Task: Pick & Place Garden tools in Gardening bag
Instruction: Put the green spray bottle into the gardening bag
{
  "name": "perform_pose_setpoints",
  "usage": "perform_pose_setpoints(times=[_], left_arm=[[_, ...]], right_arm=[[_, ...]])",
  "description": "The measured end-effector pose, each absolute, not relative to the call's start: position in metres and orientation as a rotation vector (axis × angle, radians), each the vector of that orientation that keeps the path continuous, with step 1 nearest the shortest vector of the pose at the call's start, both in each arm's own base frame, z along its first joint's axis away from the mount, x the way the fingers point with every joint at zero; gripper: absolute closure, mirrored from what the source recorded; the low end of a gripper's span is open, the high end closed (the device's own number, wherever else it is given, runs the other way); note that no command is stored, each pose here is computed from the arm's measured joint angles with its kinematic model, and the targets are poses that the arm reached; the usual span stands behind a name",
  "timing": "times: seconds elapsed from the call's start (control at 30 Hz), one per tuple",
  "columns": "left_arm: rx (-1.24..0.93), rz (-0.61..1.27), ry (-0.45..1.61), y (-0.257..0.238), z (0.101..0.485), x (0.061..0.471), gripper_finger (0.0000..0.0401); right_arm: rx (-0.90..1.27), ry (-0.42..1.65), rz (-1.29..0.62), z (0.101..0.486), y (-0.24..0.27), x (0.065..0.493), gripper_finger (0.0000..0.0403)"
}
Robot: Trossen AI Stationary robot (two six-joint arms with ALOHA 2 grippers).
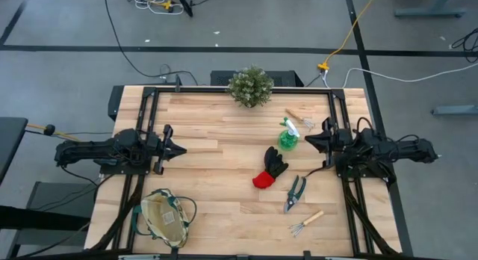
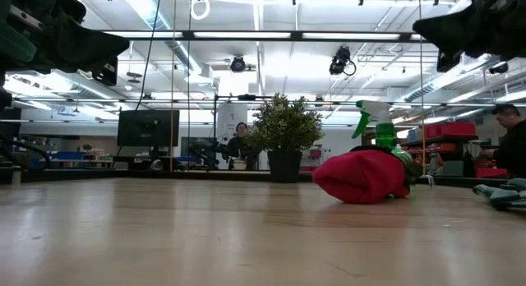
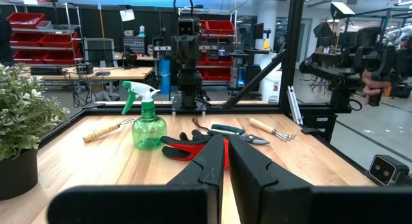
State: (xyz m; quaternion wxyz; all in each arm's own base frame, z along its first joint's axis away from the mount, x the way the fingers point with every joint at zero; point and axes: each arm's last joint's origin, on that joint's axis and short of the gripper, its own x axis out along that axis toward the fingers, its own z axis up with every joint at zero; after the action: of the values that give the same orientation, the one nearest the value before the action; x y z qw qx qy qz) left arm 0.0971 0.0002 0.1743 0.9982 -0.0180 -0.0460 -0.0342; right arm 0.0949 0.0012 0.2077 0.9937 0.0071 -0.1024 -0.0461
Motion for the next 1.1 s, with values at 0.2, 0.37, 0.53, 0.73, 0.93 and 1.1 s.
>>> perform_pose_setpoints(times=[0.2, 0.37, 0.53, 0.73, 0.93, 1.1], left_arm=[[-0.035, -0.068, -0.092, 0.0, 0.174, 0.097, 0.0371], [-0.034, -0.064, -0.098, 0.0, 0.175, 0.097, 0.0371], [-0.09, -0.035, -0.138, 0.001, 0.179, 0.097, 0.0371], [-0.191, -0.031, -0.167, 0.002, 0.183, 0.096, 0.0371], [-0.191, -0.035, -0.216, 0.002, 0.2, 0.092, 0.0371], [-0.192, -0.04, -0.262, 0.001, 0.216, 0.087, 0.0372]], right_arm=[[0.012, -0.165, -0.118, 0.236, 0.0, 0.093, 0.0381], [0.008, -0.132, -0.118, 0.258, 0.001, 0.095, 0.0381], [0.007, -0.126, -0.118, 0.275, 0.001, 0.1, 0.0381], [0.082, -0.129, -0.143, 0.291, 0.0, 0.105, 0.0381], [0.076, -0.1, -0.15, 0.306, 0.0, 0.108, 0.0381], [0.073, -0.056, -0.152, 0.317, 0.0, 0.111, 0.0381]])
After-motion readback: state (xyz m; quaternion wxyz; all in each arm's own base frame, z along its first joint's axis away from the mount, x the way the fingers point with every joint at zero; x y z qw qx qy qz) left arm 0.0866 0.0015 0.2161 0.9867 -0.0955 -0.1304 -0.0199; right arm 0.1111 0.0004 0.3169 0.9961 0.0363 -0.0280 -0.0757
